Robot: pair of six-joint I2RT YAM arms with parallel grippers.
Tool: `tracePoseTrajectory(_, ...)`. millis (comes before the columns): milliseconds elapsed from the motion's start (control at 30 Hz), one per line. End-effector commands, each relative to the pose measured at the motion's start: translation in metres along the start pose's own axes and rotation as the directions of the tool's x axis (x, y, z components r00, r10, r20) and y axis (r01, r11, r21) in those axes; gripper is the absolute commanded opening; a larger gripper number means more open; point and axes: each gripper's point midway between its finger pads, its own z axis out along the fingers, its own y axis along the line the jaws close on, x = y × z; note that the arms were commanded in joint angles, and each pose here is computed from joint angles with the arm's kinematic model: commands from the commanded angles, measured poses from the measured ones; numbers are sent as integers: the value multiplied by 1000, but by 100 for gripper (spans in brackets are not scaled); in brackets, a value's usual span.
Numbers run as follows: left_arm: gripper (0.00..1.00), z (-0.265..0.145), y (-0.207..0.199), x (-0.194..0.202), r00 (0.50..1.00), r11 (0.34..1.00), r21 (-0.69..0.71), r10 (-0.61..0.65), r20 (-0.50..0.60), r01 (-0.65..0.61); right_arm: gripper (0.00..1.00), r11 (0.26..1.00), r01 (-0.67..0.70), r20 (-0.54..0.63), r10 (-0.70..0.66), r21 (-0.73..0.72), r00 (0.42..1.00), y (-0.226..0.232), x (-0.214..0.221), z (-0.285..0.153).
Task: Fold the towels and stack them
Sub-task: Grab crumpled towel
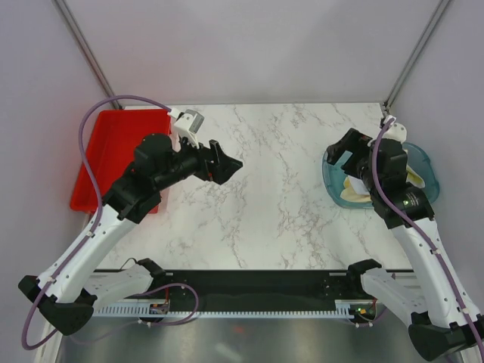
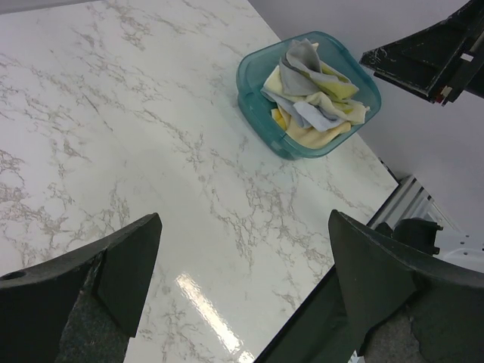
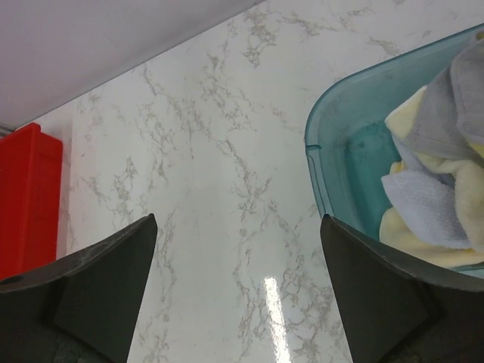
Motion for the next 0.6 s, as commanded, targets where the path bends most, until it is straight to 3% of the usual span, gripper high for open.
tracePoseTrajectory(0, 100, 0, -4, -3, 1000, 1000, 18, -18, 15, 18, 98, 992, -20, 82, 10, 125, 997, -23, -13, 0)
tracePoseTrajectory(100, 100, 3, -2, 2, 1000, 1000, 19, -13, -3, 13, 98, 938, -15, 182, -51, 346, 982, -59, -39, -10)
tracePoseTrajectory(167, 100, 6, -4, 4, 1000, 999, 33, -11, -19, 11, 98, 849, -20, 225, -118, 529, 967, -91, -54, -20)
tracePoseTrajectory(300, 100, 6, -13, 10, 999, 996, 92, -2, -51, 6, 97, 708, 61, 77, -161, 704, 984, -143, -54, -4)
tracePoseTrajectory(433, 100, 7, -9, 23, 997, 996, 83, -19, -77, 26, 93, 662, 61, -5, -86, 747, 996, -185, -43, 5)
tracePoseTrajectory(567, 100, 5, -10, 35, 994, 994, 103, -29, -107, 40, 87, 693, 36, -77, 28, 720, 997, -202, -17, 24)
